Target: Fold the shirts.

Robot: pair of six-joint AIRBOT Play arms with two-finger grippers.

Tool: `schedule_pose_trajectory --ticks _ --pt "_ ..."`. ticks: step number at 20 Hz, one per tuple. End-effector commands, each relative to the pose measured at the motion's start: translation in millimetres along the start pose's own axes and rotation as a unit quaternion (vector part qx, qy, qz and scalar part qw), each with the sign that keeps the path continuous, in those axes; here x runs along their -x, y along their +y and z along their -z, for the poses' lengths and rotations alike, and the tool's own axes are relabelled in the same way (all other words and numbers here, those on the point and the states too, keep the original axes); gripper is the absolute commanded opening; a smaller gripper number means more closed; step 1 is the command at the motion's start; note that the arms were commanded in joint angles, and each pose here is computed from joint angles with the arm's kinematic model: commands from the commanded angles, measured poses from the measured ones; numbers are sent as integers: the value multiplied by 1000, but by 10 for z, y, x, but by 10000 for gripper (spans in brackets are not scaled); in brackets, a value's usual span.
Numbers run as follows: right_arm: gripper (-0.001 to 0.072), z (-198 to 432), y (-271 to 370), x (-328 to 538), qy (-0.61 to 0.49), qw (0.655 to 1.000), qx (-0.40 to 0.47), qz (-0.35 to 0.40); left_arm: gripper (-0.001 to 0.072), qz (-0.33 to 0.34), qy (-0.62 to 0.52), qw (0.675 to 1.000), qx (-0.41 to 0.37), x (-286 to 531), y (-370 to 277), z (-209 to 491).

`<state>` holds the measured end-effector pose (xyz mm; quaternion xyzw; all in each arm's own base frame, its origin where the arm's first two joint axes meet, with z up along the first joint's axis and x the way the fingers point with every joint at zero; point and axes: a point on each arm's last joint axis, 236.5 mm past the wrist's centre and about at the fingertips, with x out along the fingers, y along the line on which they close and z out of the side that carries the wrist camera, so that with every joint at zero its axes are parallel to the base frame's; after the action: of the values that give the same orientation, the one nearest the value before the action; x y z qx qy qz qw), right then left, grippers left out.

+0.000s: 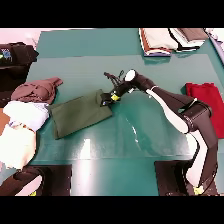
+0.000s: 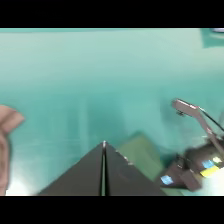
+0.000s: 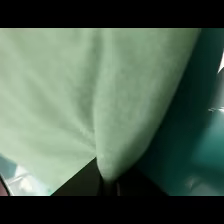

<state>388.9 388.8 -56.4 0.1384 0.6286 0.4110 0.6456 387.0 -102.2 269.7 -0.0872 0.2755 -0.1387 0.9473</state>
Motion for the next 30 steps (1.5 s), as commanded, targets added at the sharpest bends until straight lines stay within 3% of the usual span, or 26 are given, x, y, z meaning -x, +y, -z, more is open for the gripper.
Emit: schedule_pose_trajectory --ticks 1,4,8,16,19,24,30 --pt "18 -382 -36 524 -61 995 44 58 30 28 14 999 18 7 -134 65" --pt "18 -502 -547 1616 -121 980 13 155 29 45 23 998 21 14 -216 103" --pt "18 -148 -1318 3078 -195 947 -73 245 30 62 22 997 26 23 -298 96" --pt "18 1132 -2458 5122 -366 832 -271 315 30 69 17 997 32 26 -329 69" --pt "18 1204 -2512 5516 -438 799 -291 293 29 72 11 997 34 25 -341 42" --pt "18 1095 -2287 5992 -482 776 -255 317 29 73 14 997 36 27 -344 55" --pt "17 1074 -1862 6142 -467 793 -224 320 30 73 15 997 35 27 -345 60"
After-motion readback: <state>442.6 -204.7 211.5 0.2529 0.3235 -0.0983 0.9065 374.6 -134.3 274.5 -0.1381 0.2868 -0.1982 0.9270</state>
